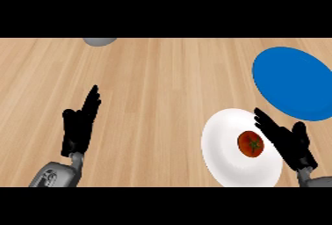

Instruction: Pick the tomato from the plate and place it in the plate

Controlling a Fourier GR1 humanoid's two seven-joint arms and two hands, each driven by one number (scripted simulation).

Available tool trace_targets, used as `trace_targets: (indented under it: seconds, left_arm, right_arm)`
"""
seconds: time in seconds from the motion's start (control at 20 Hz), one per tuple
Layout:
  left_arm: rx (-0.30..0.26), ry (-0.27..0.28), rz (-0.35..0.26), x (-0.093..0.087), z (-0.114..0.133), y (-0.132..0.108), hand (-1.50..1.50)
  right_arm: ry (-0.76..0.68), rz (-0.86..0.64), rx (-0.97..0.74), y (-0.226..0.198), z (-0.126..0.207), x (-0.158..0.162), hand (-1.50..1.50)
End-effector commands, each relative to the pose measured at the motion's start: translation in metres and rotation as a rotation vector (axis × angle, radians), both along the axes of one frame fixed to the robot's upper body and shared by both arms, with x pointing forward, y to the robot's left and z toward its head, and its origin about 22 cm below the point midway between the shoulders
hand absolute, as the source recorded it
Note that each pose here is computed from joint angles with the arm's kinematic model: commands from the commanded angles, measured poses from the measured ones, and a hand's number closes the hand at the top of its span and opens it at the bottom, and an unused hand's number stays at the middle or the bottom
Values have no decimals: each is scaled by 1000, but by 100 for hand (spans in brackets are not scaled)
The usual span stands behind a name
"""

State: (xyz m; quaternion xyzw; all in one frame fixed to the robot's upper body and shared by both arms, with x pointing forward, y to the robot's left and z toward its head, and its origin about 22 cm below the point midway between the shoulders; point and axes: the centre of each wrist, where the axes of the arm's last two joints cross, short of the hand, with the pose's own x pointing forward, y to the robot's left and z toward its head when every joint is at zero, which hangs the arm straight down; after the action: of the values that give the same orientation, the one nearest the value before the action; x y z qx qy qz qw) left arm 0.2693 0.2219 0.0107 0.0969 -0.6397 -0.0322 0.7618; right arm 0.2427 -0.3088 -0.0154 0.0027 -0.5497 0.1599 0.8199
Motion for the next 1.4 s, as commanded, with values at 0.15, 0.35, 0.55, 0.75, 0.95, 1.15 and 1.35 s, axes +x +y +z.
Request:
trace_targets:
  seconds: [0.15, 0.35, 0.55, 0.75, 0.95, 1.15, 1.35]
  left_arm:
    - [45, -48, 3, 8, 10, 27, 0]
    - [18, 14, -7, 3, 1, 21, 0]
    - [-12, -26, -20, 12, 21, 51, 0]
    - [-21, -31, -37, 16, 32, 46, 0]
    - [-24, -13, -46, 20, 13, 58, 0]
    - [-21, -15, -51, 13, 4, 68, 0]
    - [-23, -2, -53, 16, 12, 57, 0]
  right_arm:
    - [-399, 382, 251, 11, 60, 44, 150]
    - [-805, 470, -302, -11, 171, 65, 150]
    - [-905, 267, 301, -44, 53, 41, -150]
    - [-880, 498, 178, -85, 29, 23, -150]
    - [-919, 609, -11, -93, 20, 24, -150]
    - [-927, 638, -128, -92, 18, 47, -150]
    - [-908, 649, -171, -111, 19, 49, -150]
